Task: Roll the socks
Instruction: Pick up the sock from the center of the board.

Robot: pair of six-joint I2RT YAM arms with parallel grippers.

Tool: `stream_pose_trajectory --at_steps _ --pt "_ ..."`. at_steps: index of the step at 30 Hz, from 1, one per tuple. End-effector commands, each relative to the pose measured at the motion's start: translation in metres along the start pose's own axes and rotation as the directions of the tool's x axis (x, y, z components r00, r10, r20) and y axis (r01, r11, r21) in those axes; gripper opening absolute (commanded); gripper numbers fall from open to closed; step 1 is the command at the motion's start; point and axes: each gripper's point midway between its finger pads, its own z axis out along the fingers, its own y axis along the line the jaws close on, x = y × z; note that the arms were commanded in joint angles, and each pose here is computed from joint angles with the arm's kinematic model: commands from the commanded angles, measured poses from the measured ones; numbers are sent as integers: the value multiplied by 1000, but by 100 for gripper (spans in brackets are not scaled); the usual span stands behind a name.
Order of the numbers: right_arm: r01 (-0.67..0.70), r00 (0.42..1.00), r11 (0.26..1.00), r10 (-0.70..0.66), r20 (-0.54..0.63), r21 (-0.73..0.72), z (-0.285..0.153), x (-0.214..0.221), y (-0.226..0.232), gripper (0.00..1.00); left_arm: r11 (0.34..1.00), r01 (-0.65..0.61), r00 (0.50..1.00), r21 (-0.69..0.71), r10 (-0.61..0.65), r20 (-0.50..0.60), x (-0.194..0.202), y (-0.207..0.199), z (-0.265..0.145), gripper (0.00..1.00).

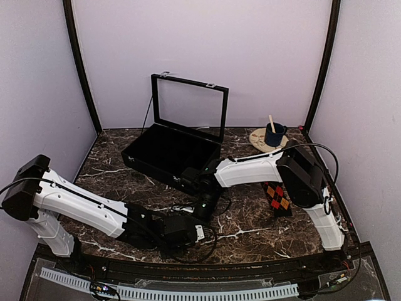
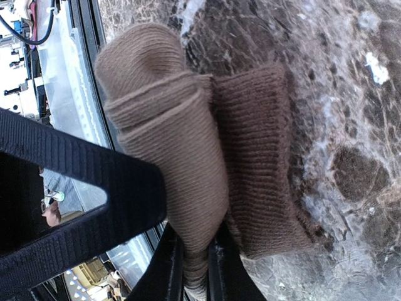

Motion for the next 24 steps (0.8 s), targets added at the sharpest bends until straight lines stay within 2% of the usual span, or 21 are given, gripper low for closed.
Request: stream_pose_trajectory --at_steps 1,6,14,24 --pt "-93 988 993 100 -114 69 19 33 -33 0 998 -38 999 -40 39 22 -9 7 -4 36" --pt "-98 987 993 105 -117 71 20 34 -34 0 995 -63 997 -72 66 41 -14 14 -9 42" --pt "-101 988 993 108 -114 68 19 32 -34 0 995 -100 995 11 100 10 -4 -3 -2 43" --pt "-105 987 993 111 -113 58 18 30 -32 0 990 -139 990 18 139 -21 2 -9 12 45"
